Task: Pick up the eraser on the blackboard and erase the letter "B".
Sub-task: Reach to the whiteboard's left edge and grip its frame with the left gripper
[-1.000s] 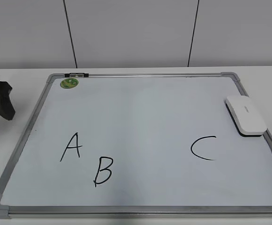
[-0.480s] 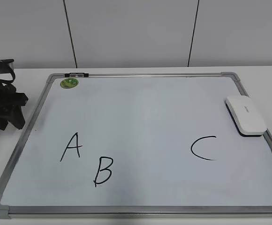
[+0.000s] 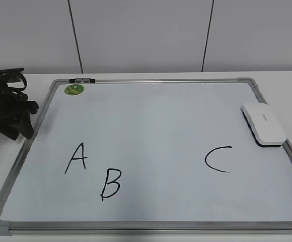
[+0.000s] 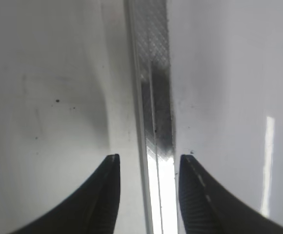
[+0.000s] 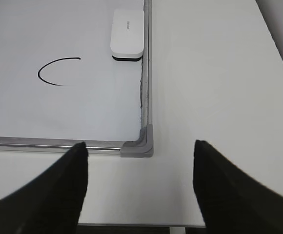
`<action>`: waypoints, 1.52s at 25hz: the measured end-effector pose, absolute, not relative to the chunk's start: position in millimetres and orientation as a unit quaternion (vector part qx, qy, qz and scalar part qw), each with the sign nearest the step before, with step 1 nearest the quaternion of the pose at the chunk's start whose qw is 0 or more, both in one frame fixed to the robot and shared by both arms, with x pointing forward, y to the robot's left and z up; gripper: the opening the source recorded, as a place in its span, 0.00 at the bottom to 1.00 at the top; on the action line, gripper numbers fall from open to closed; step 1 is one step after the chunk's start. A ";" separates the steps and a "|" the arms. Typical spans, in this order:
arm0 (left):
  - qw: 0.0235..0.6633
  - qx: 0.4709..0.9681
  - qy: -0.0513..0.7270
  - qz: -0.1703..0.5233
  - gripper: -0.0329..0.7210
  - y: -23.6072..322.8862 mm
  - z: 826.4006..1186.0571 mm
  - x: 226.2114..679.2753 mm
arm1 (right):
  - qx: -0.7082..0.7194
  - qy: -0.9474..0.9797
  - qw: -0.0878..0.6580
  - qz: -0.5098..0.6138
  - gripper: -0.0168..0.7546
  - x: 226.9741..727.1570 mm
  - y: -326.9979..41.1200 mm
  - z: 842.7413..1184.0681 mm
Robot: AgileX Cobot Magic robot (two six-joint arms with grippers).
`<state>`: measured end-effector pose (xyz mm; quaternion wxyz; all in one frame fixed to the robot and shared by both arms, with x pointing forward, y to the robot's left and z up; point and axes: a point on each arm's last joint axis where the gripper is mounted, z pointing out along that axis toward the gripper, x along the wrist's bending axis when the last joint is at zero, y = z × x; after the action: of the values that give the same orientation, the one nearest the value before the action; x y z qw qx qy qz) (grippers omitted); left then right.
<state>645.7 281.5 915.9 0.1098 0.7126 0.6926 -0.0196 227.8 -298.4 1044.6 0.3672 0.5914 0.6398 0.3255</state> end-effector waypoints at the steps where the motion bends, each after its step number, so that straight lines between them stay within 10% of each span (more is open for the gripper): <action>1: 0.111 0.712 0.693 -0.019 0.44 281.4 915.8 646.6 | 0.591 0.640 0.367 0.326 0.67 227.8 -298.4 1044.6; 38: 0.099 0.705 0.700 -0.048 0.10 281.1 898.6 649.4 | 0.591 0.640 0.367 0.326 0.67 227.8 -298.4 1044.6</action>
<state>649.4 281.1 898.6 0.0990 0.7054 0.7002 -0.0484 227.8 -298.4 1044.6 0.3672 0.5914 0.6398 0.3255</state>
